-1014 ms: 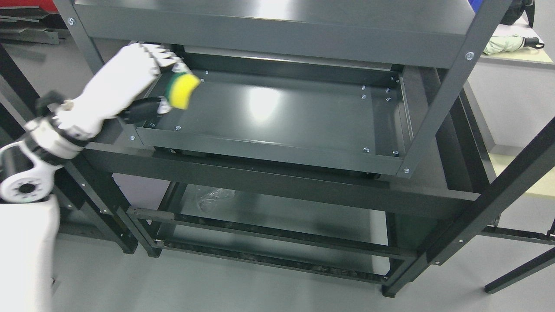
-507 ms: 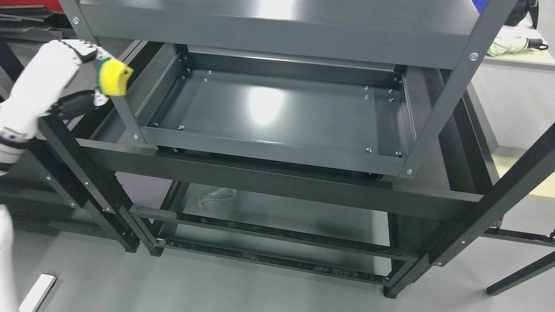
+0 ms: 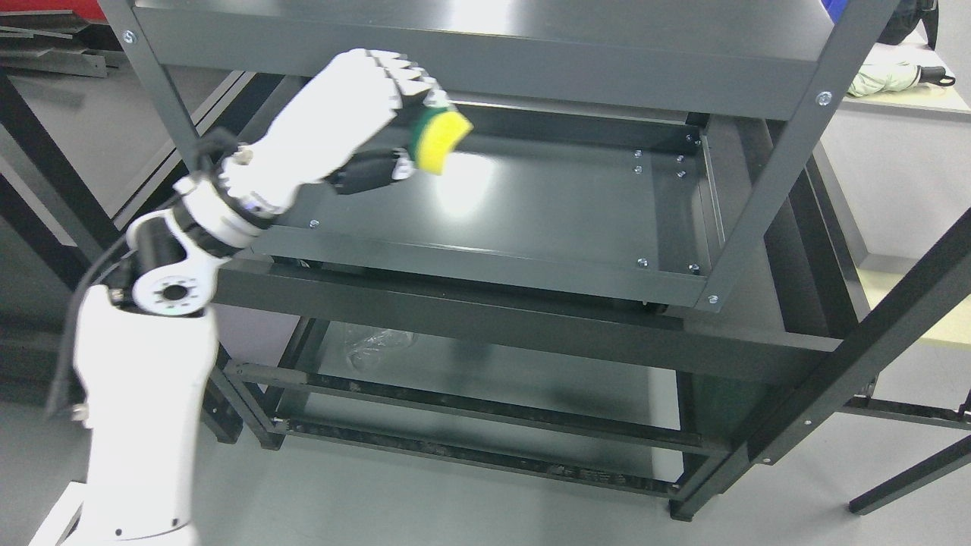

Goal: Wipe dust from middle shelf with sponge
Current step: 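Wipe the sponge back across the shelf surface with the left hand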

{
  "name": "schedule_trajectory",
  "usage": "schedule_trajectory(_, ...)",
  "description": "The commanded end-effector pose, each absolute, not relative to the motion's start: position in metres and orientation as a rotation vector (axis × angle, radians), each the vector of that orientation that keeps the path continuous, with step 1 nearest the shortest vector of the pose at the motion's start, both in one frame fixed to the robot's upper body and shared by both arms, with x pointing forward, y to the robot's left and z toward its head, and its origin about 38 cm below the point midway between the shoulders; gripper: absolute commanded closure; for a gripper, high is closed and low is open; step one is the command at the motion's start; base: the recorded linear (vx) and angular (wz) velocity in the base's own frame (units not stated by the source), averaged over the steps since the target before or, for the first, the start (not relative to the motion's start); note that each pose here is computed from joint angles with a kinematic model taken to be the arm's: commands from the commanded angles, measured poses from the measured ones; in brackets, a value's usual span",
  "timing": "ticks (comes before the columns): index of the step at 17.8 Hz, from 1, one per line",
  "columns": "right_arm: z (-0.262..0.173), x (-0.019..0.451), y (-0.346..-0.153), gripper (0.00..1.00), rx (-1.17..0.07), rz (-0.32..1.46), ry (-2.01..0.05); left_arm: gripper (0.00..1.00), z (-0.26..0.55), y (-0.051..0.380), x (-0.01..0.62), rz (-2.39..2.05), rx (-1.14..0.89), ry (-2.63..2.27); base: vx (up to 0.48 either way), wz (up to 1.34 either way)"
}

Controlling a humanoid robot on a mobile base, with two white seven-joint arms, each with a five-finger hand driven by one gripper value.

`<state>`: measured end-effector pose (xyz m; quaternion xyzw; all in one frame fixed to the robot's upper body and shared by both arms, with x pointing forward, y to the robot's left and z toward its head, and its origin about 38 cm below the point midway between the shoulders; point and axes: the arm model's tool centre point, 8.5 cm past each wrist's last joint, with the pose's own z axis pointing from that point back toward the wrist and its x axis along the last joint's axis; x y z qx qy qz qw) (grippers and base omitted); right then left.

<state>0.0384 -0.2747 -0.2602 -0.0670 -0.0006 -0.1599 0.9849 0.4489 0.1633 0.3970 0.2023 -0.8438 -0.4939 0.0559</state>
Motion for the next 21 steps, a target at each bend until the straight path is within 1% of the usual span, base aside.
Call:
schedule_trajectory(1, -0.259, 0.043, -0.287, 0.0, -0.153, -0.323, -0.02, 1.0, 0.358, -0.012, 0.381, -1.912, 0.099, -2.681, 0.0, 0.0)
schedule_trajectory(3, -0.259, 0.044, -0.287, 0.0, -0.153, -0.323, -0.021, 1.0, 0.35, -0.02, 0.375, -1.933, 0.053, -2.682, 0.0, 0.0)
schedule_trajectory(5, -0.259, 0.044, -0.287, 0.0, -0.153, -0.323, -0.021, 1.0, 0.351, -0.021, 0.375, -1.924, 0.047, -2.688, 0.0, 0.0)
schedule_trajectory(8, -0.259, 0.044, -0.287, 0.0, -0.153, -0.323, -0.021, 1.0, 0.359, -0.002, 0.387, -1.792, 0.072, -2.709, 0.0, 0.0)
schedule_trajectory(10, -0.259, 0.044, -0.287, 0.0, -0.153, -0.323, -0.021, 1.0, 0.327, 0.022, 0.399, -1.553, -0.01, -2.63, 0.0, 0.0)
schedule_trajectory(12, -0.259, 0.044, -0.287, 0.0, -0.153, -0.323, -0.021, 1.0, 0.273, 0.063, 0.416, -1.156, -0.067, -2.459, 0.0, 0.0)
schedule_trajectory(16, -0.259, 0.044, -0.287, 0.0, -0.153, -0.323, -0.021, 0.99, 0.193, 0.147, 0.443, -0.344, -0.051, -2.072, 0.0, 0.0)
schedule_trajectory(19, -0.259, 0.044, -0.287, 0.0, -0.153, -0.321, -0.021, 0.99, 0.151, 0.181, 0.43, -0.124, -0.017, -1.907, 0.0, 0.0)
schedule_trajectory(21, -0.259, 0.044, -0.287, 0.0, -0.153, -0.323, -0.021, 1.0, 0.138, 0.187, 0.411, -0.086, -0.016, -1.85, 0.0, 0.0)
